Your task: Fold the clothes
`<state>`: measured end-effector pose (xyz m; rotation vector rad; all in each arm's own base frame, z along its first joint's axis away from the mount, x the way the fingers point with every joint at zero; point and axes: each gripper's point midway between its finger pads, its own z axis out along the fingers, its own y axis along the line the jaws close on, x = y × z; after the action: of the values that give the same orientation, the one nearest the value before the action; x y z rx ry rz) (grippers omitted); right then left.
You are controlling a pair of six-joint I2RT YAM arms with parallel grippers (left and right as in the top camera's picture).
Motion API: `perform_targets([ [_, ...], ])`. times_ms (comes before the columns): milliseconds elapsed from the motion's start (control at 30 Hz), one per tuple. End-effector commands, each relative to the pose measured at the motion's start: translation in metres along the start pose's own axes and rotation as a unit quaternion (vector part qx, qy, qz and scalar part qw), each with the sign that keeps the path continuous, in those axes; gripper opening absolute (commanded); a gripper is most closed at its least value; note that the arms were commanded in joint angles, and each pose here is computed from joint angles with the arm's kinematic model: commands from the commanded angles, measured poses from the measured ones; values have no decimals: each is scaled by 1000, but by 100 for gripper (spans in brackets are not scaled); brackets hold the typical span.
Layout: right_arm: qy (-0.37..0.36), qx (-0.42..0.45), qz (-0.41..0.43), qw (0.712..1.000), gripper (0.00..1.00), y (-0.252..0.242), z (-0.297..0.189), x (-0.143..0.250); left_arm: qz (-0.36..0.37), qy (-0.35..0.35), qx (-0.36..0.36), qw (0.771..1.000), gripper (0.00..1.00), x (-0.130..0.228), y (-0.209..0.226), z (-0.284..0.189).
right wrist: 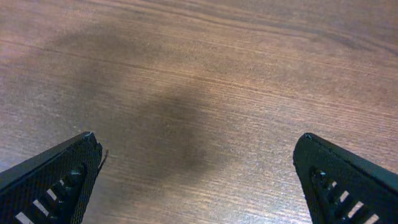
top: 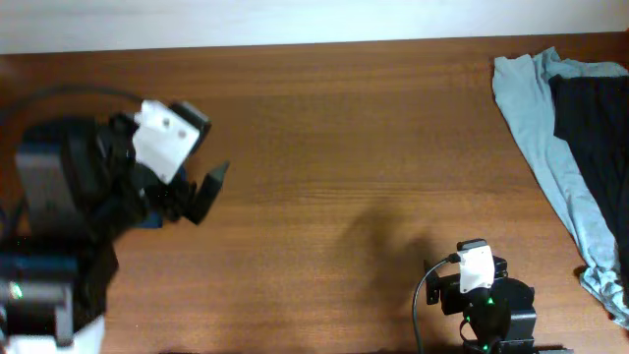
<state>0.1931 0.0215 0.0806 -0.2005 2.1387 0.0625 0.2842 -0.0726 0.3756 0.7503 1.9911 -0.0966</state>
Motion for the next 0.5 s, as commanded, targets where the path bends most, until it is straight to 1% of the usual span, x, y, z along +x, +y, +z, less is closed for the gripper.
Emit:
perform_targets([
  [0,-3,3,4,1000,99,-1,1,1,-35,-21,-37,998,99,32,-6,-5],
  [133,-3,3,4,1000,99,-1,1,1,-34,-57,-86,994,99,75,-12,0],
  [167,-3,3,4,1000,99,-1,1,1,-37,-63,-94,993,99,91,-17,4],
  [367,-3,3,4,1000,99,-1,1,1,-86,-86,-97,988,99,168,-51,28],
  [467,-3,3,4,1000,99,-1,1,1,-96,-110,-104,984,100,189,-58,39],
])
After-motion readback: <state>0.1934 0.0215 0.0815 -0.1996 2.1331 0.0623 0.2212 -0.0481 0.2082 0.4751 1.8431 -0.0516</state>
